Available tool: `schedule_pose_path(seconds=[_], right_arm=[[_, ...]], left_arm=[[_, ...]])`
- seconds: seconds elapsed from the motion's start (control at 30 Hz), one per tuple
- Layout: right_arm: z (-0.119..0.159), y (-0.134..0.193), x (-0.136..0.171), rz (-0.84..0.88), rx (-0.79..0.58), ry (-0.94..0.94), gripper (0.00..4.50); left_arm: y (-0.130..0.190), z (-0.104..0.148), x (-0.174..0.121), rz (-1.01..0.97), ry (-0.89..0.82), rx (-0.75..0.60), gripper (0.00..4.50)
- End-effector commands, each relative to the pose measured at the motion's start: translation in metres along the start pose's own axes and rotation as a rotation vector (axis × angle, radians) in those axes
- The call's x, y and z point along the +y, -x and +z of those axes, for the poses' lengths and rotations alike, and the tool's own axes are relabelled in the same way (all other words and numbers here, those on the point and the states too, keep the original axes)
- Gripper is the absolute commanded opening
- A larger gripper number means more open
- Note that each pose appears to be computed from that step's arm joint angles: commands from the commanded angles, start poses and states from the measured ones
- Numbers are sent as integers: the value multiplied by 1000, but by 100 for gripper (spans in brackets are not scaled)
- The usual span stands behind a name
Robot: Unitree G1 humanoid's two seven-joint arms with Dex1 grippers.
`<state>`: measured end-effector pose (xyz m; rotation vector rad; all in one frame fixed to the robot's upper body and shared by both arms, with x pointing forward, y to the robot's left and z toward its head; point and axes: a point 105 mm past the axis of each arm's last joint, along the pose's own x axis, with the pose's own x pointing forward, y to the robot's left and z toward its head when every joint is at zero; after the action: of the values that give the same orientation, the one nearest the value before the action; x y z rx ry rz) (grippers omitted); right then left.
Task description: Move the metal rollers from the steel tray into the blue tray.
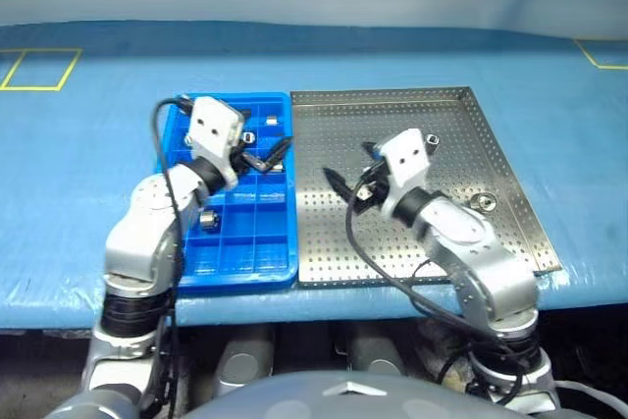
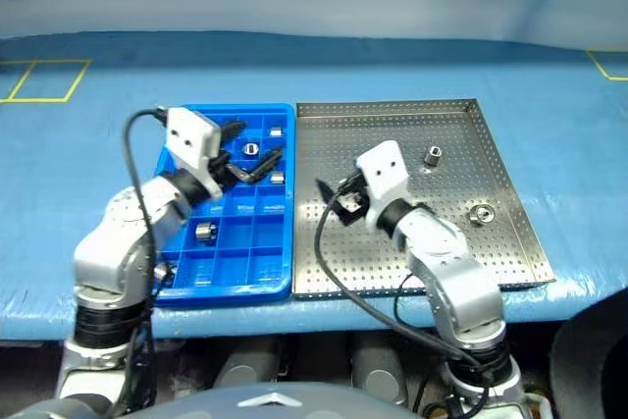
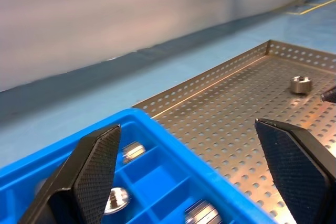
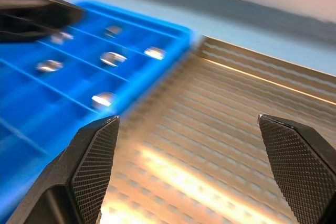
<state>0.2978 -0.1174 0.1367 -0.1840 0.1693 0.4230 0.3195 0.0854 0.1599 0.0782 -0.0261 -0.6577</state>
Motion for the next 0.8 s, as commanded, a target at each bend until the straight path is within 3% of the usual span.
schedule_pose_path(seconds=[0.03, 0.27, 0.53, 0.8], right_arm=[[3, 11, -40, -209, 32, 8, 450], [-11, 10, -90, -512, 136, -181, 450], [-19, -46, -101, -677, 251, -237, 450], [-20, -91, -113, -717, 243, -257, 450]], left_arm=[[-9, -3, -17, -26, -35, -58, 447], [-14, -22, -39, -91, -71, -45, 447], [-16, -28, -48, -106, -21, -50, 447], [-13, -29, -45, -94, -27, -46, 447]])
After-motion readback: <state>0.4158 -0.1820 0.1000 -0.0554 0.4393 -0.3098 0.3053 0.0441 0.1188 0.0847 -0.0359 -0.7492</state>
